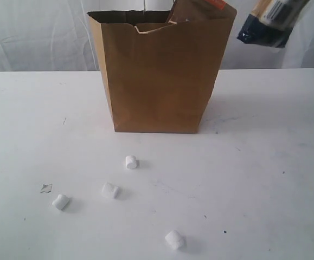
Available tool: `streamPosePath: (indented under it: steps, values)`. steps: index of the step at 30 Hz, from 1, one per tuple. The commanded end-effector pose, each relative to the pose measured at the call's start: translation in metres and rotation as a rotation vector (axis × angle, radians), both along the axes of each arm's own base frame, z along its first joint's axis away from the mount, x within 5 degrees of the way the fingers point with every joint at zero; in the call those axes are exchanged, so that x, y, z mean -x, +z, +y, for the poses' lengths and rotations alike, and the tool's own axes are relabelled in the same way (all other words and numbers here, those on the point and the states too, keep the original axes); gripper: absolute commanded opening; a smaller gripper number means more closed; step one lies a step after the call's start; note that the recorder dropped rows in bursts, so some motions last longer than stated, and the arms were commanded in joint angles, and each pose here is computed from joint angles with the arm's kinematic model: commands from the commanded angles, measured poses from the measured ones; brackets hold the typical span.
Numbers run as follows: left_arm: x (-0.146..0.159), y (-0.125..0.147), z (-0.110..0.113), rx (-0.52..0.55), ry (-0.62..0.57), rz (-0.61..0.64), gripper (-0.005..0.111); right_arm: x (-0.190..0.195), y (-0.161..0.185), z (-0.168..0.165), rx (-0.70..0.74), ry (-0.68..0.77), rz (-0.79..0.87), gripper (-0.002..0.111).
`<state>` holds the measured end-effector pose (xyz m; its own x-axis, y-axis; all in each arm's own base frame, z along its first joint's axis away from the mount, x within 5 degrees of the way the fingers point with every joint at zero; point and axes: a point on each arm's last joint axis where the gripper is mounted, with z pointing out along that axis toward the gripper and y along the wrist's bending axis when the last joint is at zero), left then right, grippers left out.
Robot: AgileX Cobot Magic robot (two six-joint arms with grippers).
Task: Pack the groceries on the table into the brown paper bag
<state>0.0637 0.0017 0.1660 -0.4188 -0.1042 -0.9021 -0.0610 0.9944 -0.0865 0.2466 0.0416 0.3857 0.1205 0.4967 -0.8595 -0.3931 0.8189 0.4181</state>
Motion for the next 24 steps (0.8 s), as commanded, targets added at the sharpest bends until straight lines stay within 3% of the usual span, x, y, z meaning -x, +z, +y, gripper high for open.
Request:
streamPosePath:
  steps: [1,13,19,24]
  values:
    - [0.001,-0.001,0.0,0.006,0.0,0.0,0.0,-0.002,0.003,0.005,0.013,0.079,-0.127,0.0]
    - [0.001,-0.001,0.0,0.006,0.0,0.0,0.0,-0.042,-0.034,0.016,0.117,0.144,-0.046,0.0]
    - [0.001,-0.001,0.0,0.006,0.0,0.0,0.0,-0.046,-0.058,0.032,0.28,0.253,0.042,0.0]
    - [0.001,-0.001,0.0,0.006,0.0,0.0,0.0,-0.046,-0.081,0.049,0.492,0.226,0.22,0.0]
